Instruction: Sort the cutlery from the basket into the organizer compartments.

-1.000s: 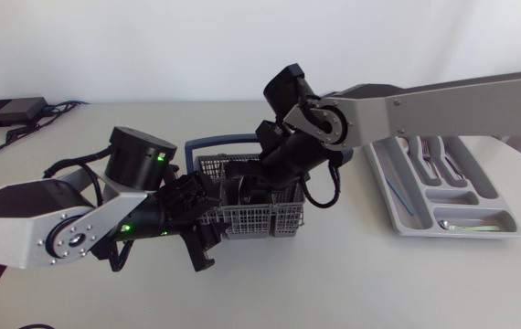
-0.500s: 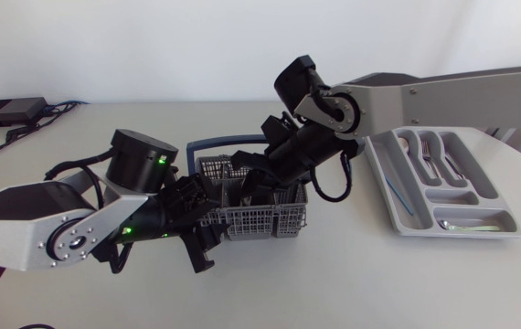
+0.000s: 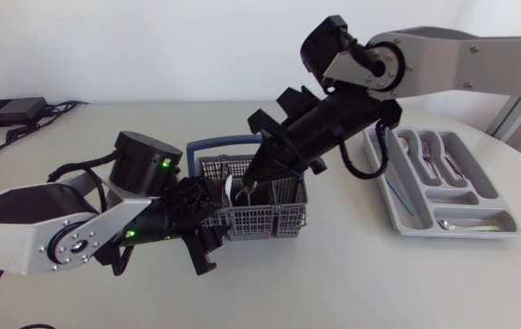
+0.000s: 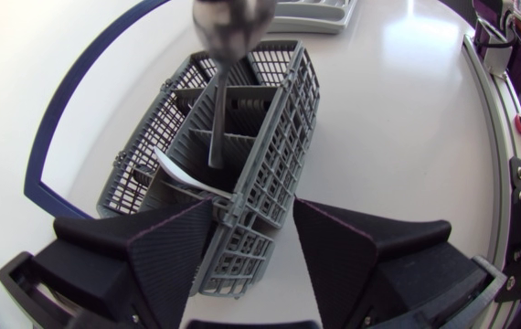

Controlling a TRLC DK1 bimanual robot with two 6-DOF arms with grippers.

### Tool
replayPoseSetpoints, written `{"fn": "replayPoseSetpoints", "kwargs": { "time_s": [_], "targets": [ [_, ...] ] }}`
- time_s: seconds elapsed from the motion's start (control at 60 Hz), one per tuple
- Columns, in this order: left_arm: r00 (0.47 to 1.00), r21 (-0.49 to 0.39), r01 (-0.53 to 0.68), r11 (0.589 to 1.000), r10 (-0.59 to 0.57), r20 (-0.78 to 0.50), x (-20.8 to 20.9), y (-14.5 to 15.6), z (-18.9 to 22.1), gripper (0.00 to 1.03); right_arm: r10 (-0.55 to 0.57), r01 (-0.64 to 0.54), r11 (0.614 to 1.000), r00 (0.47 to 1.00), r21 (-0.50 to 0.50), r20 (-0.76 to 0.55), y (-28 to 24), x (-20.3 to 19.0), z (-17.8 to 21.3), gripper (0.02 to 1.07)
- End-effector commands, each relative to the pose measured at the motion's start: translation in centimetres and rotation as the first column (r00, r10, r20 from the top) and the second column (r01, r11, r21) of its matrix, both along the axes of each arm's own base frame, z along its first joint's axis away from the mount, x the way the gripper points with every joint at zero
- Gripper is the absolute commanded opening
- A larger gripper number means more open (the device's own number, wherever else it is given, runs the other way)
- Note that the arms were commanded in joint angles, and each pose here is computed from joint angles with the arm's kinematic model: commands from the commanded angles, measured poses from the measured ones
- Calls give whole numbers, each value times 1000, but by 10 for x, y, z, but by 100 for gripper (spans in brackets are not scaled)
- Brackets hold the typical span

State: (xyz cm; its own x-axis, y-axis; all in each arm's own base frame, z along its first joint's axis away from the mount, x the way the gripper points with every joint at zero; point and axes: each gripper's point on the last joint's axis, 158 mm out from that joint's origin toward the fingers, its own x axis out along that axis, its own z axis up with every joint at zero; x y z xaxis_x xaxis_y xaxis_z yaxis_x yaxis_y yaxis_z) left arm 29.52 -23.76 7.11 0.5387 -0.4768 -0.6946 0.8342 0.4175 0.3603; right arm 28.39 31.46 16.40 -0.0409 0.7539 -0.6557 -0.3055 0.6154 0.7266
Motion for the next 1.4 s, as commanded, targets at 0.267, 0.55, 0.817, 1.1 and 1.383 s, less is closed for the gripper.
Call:
{"fn": "replayPoseSetpoints", "kwargs": {
  "time_s": [0.267, 0.55, 0.817, 1.1, 1.383],
  "targets": [
    [1000, 8, -6, 1000, 6, 15, 0, 0, 6, 61, -60, 58, 997, 997, 45, 38, -89, -10, 79, 8],
    [1000, 5, 1, 1000, -1, 26, -6, 0, 14, 61, -237, 254, 945, 966, -205, 101, -200, -23, 48, 8],
    [999, -3, 10, 1000, -10, 34, -10, -2, 20, 61, -433, 455, 794, 889, -404, 152, -308, -14, -17, 8],
    [999, -9, 13, 1000, -13, 43, -11, -2, 24, 61, -589, 618, 602, 771, -505, 241, -397, -12, -67, 8],
    [999, -14, 21, 1000, -20, 50, -15, -3, 28, 61, -666, 685, 479, 691, -550, 281, -447, -5, -97, 8]
  ]
}}
